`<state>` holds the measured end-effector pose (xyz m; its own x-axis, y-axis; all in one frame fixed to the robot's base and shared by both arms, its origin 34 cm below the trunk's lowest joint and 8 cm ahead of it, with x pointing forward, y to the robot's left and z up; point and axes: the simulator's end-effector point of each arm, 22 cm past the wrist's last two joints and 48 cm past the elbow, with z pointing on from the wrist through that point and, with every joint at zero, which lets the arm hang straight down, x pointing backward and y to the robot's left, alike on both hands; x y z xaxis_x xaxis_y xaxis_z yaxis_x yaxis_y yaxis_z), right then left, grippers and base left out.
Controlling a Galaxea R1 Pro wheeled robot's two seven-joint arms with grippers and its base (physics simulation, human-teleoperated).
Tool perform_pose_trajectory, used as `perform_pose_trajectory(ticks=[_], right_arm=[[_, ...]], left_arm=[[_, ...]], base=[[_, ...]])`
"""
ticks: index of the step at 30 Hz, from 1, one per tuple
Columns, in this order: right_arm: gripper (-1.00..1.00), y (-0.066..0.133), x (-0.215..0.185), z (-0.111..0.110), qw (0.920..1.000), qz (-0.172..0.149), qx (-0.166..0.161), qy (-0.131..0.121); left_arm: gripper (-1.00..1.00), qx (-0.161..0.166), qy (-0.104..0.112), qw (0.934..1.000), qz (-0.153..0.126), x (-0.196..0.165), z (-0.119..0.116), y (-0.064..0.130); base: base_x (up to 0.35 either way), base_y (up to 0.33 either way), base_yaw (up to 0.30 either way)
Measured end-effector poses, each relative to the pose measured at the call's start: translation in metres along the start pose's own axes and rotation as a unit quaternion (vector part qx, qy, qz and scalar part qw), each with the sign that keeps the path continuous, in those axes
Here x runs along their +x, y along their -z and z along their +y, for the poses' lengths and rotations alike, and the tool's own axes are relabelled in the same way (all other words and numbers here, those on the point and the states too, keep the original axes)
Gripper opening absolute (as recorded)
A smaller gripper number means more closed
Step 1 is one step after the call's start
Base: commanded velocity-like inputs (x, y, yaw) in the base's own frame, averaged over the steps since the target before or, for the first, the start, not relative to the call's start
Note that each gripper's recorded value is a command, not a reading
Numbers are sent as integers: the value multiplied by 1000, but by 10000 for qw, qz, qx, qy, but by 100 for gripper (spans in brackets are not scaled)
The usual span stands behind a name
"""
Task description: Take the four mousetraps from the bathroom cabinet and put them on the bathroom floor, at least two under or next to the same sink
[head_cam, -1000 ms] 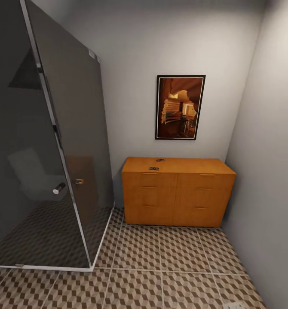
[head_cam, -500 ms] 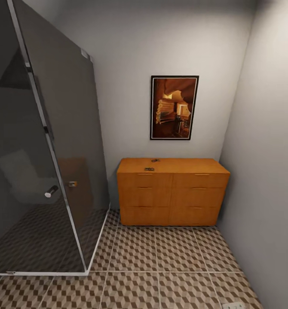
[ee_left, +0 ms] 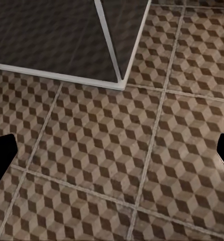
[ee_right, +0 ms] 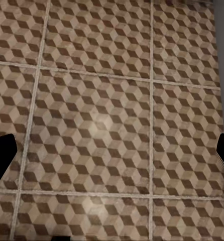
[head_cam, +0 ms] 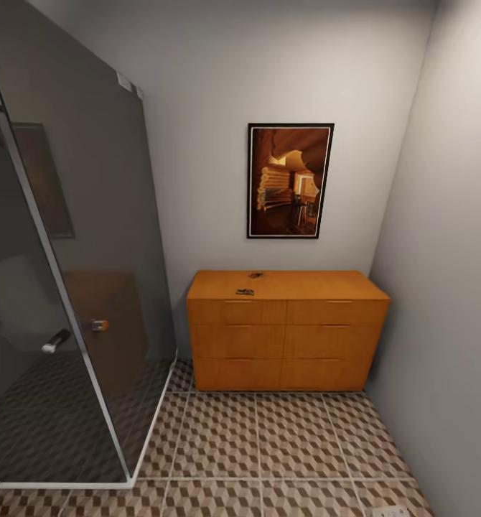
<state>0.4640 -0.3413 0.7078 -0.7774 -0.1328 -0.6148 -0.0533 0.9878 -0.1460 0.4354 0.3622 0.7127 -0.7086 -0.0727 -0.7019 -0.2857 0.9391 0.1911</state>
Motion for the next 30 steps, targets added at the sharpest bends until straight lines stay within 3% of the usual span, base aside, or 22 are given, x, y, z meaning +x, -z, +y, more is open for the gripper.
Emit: perform_pose_trajectory(ticks=[18,30], right_arm=[[100,0,0,0,10000,0,0,1],[100,0,0,0,10000,1,0,0]], left_arm=[[100,0,0,10000,0,0,0,0],[100,-1,-1,10000,2,0,0,0]], base=[[326,-126,0],[326,-26,0]])
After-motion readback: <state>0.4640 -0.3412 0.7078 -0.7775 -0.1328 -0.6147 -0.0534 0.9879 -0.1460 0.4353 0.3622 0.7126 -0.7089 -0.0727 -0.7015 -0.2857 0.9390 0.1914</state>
